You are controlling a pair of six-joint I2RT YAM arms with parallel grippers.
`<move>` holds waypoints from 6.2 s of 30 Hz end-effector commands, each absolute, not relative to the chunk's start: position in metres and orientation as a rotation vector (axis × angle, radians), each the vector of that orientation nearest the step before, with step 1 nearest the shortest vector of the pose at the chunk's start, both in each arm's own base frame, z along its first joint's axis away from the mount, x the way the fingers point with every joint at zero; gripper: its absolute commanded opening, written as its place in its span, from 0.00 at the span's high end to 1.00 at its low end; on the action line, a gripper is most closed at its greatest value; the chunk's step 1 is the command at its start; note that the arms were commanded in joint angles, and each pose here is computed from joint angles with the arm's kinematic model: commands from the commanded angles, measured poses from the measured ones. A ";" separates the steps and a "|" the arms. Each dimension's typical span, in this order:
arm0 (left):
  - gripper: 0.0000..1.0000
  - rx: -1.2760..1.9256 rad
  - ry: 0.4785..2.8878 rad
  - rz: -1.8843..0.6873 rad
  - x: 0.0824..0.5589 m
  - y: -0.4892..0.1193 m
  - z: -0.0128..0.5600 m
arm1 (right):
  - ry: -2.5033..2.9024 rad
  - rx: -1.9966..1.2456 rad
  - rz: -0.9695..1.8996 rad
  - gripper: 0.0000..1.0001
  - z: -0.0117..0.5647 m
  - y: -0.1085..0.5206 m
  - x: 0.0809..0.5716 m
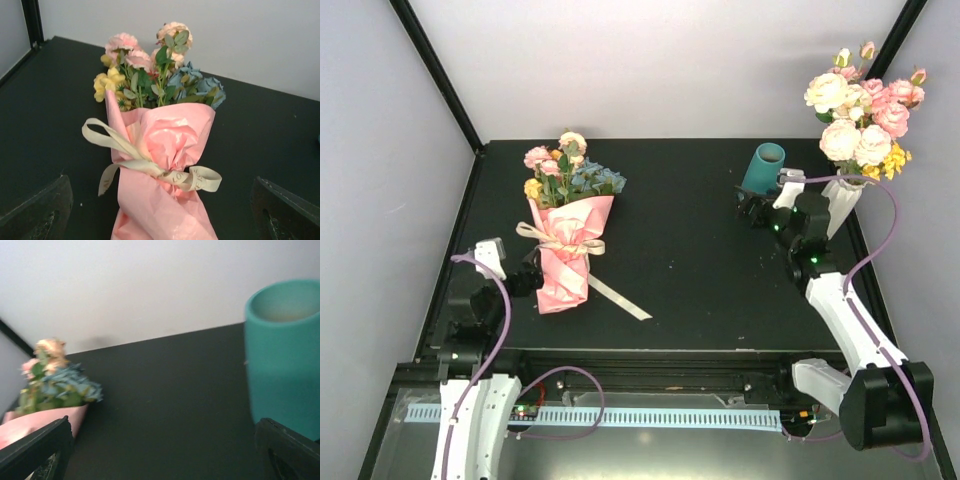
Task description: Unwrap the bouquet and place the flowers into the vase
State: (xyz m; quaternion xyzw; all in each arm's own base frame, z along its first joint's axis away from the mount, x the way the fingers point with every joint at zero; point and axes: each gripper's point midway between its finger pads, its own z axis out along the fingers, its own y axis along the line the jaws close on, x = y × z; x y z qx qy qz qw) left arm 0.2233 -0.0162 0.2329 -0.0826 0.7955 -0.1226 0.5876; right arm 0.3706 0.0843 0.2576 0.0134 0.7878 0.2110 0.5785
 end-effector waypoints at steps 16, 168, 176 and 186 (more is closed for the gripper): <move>0.01 -0.098 2.072 -0.471 0.234 -0.050 0.213 | 2.305 -0.610 0.601 0.00 0.164 0.252 0.292; 0.45 0.250 2.285 -0.657 0.215 -0.161 0.081 | 2.498 -0.311 0.135 0.98 0.225 0.181 0.272; 0.48 0.267 2.314 -0.643 0.223 -0.168 0.067 | 2.531 -0.348 0.148 0.98 0.212 0.188 0.272; 0.62 0.159 2.302 -0.554 0.237 -0.156 0.054 | 2.536 -0.393 0.157 0.98 0.211 0.190 0.269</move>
